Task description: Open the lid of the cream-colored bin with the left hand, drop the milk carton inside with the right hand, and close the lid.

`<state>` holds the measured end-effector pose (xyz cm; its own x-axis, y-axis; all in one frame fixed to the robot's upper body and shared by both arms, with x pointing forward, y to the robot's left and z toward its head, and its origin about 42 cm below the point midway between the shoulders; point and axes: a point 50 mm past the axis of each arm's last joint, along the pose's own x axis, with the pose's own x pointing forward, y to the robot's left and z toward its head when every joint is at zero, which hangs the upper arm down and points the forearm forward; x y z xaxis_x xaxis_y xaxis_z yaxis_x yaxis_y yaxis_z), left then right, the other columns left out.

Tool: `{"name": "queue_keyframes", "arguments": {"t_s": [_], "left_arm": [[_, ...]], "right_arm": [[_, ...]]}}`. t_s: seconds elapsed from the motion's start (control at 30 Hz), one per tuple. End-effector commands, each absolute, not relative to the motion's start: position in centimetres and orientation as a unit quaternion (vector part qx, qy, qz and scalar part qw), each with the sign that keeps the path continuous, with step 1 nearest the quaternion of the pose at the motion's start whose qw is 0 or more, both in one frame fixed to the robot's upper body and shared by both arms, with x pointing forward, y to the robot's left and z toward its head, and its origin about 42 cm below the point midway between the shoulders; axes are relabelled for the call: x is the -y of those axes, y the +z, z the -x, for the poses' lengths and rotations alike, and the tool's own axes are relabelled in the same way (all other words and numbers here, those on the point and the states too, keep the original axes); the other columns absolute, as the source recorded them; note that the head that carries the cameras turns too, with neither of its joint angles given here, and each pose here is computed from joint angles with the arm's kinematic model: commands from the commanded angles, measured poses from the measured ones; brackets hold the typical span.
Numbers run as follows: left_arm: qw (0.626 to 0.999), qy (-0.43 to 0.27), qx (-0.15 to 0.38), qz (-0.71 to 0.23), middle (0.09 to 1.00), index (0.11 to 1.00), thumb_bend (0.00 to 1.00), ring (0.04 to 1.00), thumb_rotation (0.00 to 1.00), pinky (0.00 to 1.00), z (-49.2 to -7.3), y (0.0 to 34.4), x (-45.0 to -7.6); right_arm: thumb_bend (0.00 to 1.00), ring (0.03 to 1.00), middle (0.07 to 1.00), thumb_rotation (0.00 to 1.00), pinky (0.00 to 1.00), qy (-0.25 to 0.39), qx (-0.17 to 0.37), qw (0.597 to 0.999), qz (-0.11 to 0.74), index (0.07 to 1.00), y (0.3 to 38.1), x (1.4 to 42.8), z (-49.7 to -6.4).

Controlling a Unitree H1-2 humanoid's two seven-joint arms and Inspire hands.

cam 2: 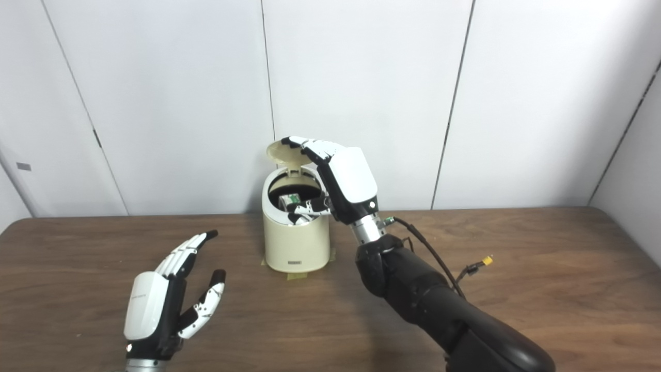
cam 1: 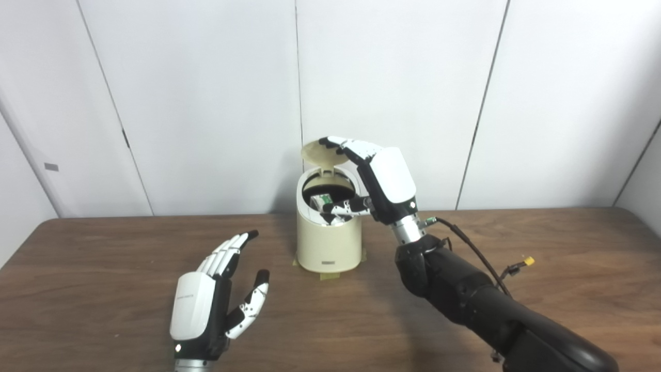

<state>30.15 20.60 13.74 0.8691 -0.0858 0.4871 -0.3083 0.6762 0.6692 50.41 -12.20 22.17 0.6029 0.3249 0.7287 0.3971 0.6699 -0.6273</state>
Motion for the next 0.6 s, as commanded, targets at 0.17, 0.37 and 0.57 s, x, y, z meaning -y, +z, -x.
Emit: {"name": "queue_keyframes", "arguments": {"t_s": [0.17,0.37,0.57], "left_arm": [[0.902,0.045,0.19,-0.386,0.871,0.873,0.27,0.857,0.74,0.79,-28.2,10.0,-19.7],[0.9,0.047,0.194,-0.387,0.866,0.866,0.27,0.85,0.75,0.78,-28.6,9.9,-19.8],[0.9,0.046,0.195,-0.387,0.863,0.86,0.27,0.843,0.74,0.77,-29.0,9.7,-19.9]], "right_arm": [[0.57,0.467,0.537,0.16,0.42,-0.083,0.486,0.798,0.346,0.507,24.9,12.7,-50.7],[0.51,0.41,0.486,0.15,0.39,-0.108,0.486,0.813,0.303,0.483,25.0,13.9,-49.6],[0.51,0.459,0.539,0.15,0.41,-0.122,0.493,0.816,0.276,0.486,25.8,15.5,-48.6]]}}
